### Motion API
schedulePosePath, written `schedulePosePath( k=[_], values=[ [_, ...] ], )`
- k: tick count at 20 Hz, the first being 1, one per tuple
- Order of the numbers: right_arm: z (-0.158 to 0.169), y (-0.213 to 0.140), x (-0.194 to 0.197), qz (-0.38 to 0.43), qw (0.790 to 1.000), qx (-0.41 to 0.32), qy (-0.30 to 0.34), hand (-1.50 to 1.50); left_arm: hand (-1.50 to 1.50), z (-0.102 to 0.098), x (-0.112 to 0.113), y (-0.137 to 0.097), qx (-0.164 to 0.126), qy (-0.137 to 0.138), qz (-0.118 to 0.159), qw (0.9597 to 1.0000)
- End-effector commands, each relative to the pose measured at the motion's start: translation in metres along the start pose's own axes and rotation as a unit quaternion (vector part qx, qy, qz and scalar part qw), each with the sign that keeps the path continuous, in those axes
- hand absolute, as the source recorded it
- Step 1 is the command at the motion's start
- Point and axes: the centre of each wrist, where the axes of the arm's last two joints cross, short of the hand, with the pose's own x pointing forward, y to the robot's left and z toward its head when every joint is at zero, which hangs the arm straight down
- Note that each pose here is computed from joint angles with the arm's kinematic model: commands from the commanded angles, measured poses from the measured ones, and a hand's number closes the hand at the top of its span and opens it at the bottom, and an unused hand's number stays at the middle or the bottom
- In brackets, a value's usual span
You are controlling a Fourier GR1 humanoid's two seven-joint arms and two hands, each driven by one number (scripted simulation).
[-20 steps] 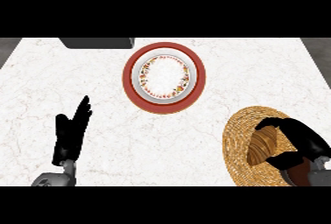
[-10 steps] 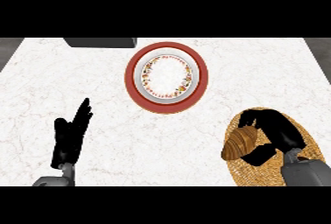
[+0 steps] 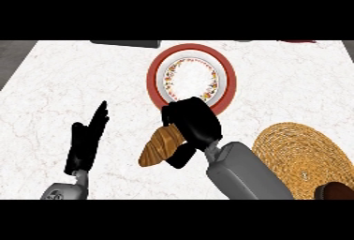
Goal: Pick the croissant from the placemat and place it in the plate
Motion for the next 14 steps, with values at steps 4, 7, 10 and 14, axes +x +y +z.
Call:
schedulePosePath(
  k=[4,7,10,14],
  values=[
    [-0.029,-0.031,0.060,-0.031,0.988,-0.152,-0.027,1.50,0.00,-0.005,0.008,-0.005,0.015,-0.003,0.002,0.9999],
    [-0.037,-0.056,0.077,-0.039,0.976,-0.213,-0.002,1.50,0.00,-0.006,0.006,0.007,0.016,0.012,0.006,0.9998],
    [-0.053,-0.046,0.070,-0.040,0.976,-0.213,0.029,1.50,0.00,-0.010,0.000,0.000,0.036,0.006,0.010,0.9993],
    [-0.079,-0.072,0.074,-0.049,0.972,-0.218,0.078,1.50,0.00,0.006,0.002,0.013,0.017,0.018,0.013,0.9996]
  ],
)
